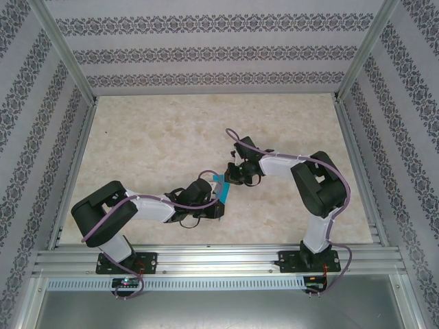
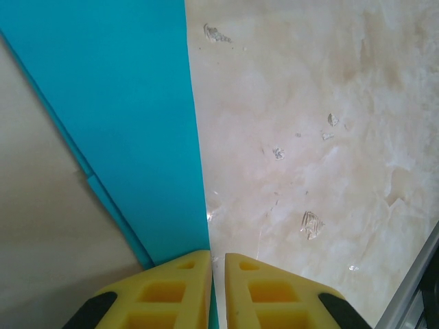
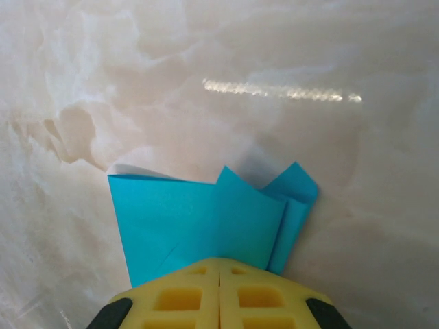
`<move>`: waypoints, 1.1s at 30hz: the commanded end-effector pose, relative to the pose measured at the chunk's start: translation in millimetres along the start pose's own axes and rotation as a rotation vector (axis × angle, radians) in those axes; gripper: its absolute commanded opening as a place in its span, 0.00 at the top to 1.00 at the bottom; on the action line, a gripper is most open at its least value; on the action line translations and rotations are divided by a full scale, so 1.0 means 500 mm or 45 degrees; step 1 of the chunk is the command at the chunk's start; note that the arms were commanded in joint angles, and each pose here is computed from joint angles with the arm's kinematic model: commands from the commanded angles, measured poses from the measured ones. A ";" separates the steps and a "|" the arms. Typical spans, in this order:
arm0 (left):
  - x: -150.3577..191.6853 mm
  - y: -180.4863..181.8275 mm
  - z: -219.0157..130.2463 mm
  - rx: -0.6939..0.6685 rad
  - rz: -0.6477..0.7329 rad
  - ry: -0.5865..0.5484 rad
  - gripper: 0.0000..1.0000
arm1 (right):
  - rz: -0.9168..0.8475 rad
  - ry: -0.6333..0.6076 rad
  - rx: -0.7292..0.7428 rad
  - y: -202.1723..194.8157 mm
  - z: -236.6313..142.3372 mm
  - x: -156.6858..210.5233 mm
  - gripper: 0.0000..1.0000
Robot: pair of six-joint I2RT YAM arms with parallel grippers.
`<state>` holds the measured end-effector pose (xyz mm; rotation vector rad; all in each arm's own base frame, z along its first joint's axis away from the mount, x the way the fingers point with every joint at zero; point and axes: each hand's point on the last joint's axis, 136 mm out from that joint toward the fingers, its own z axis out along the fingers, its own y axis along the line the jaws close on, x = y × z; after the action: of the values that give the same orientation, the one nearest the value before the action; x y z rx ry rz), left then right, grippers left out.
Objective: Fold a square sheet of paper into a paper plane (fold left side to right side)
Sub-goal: Fold the wing for the fifth time at the center of the table.
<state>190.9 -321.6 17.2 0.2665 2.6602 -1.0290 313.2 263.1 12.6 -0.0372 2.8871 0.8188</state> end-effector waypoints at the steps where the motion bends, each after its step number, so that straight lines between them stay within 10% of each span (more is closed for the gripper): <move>1: 0.126 0.096 0.006 -0.193 -0.078 0.250 0.85 | -0.005 -0.213 0.210 -0.083 -0.012 -0.104 0.93; 20: 0.119 0.085 0.001 -0.172 -0.076 0.227 0.85 | -0.013 -0.379 0.170 -0.076 -0.113 -0.187 0.91; 33: 0.096 0.057 -0.004 -0.140 -0.037 0.200 0.84 | 0.093 -0.241 -0.291 0.057 -0.101 -0.001 0.89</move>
<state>190.3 -321.5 18.8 0.2654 2.6517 -1.0373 315.7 239.9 68.5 0.0554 2.6410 0.9275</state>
